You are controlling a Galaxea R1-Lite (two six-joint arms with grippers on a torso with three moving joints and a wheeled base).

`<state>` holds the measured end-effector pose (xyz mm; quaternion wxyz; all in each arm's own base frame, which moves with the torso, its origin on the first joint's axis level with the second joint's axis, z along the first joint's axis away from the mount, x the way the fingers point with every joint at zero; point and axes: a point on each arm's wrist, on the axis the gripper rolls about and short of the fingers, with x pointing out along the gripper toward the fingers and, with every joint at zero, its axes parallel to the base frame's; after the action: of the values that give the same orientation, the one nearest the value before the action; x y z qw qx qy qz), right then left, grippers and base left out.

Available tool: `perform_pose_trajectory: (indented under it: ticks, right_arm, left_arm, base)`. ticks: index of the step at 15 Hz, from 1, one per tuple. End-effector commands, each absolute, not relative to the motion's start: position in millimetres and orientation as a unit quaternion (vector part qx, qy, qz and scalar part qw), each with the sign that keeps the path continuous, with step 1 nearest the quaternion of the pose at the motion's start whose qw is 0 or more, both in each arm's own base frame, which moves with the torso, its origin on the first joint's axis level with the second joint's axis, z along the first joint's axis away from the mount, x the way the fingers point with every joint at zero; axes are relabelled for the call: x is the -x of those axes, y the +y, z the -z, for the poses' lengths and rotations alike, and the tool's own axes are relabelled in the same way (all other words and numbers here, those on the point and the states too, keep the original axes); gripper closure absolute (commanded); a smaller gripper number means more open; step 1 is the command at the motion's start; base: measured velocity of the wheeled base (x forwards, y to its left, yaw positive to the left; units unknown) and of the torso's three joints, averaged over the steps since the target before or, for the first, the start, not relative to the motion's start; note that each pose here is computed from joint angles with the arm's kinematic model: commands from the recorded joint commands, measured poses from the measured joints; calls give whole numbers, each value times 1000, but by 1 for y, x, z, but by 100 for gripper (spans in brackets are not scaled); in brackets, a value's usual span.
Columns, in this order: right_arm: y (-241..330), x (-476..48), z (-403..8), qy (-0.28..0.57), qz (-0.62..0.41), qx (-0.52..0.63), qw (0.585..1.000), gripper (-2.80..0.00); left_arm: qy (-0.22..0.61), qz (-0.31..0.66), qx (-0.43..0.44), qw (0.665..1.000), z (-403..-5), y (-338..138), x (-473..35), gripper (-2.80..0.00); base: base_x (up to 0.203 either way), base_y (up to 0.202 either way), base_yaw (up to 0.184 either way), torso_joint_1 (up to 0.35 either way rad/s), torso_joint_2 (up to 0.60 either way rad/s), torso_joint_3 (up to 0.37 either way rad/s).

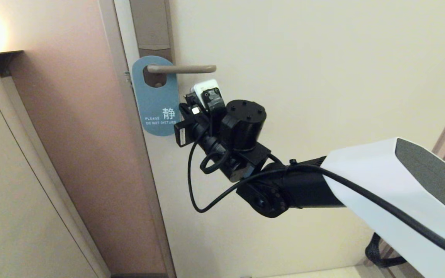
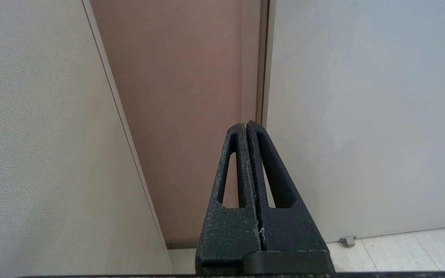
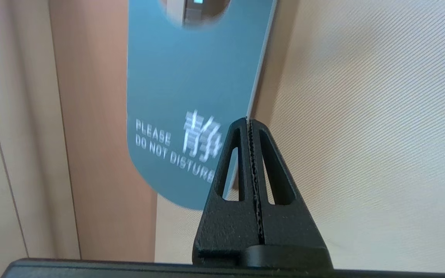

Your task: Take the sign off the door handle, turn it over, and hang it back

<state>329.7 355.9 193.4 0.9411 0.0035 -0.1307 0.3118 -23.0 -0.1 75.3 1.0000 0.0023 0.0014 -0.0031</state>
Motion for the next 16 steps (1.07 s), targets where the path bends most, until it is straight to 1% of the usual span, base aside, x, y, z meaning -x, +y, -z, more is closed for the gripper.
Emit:
perform_pose_trajectory:
  ticks: [1, 5, 8, 10, 12, 14, 16]
  right_arm:
    - [339, -314, -226, -153, -308, -12, 939, 0]
    - [307, -299, -252, -163, -292, 5, 942, 0]
    - [266, -295, -243, -123, -267, 34, 955, 0]
    - [227, -296, -227, -81, -234, 58, 967, 0]
    - [176, -299, -217, -45, -178, 73, 980, 0]
    - [127, -299, -216, -26, -117, 67, 990, 0]
    - [83, -289, -220, -15, -62, 51, 997, 0]
  left_arm:
    - [2, 3, -2, 1000, -75, 0, 23, 0]
    - [2, 3, -2, 1000, -75, 0, 23, 0]
    - [2, 2, -2, 1000, -75, 0, 23, 0]
    - [2, 3, -2, 1000, -75, 0, 23, 0]
    - [2, 3, -2, 1000, -75, 0, 23, 0]
    - [2, 2, -2, 1000, -75, 0, 23, 0]
    - [2, 2, -2, 1000, -75, 0, 23, 0]
  base:
    - [0, 0, 0, 0, 0, 0]
    - [0, 0, 0, 0, 0, 0]
    - [0, 0, 0, 0, 0, 0]
    - [0, 0, 0, 0, 0, 0]
    - [0, 0, 0, 0, 0, 0]
    - [0, 0, 0, 0, 0, 0]
    - [0, 0, 0, 0, 0, 0]
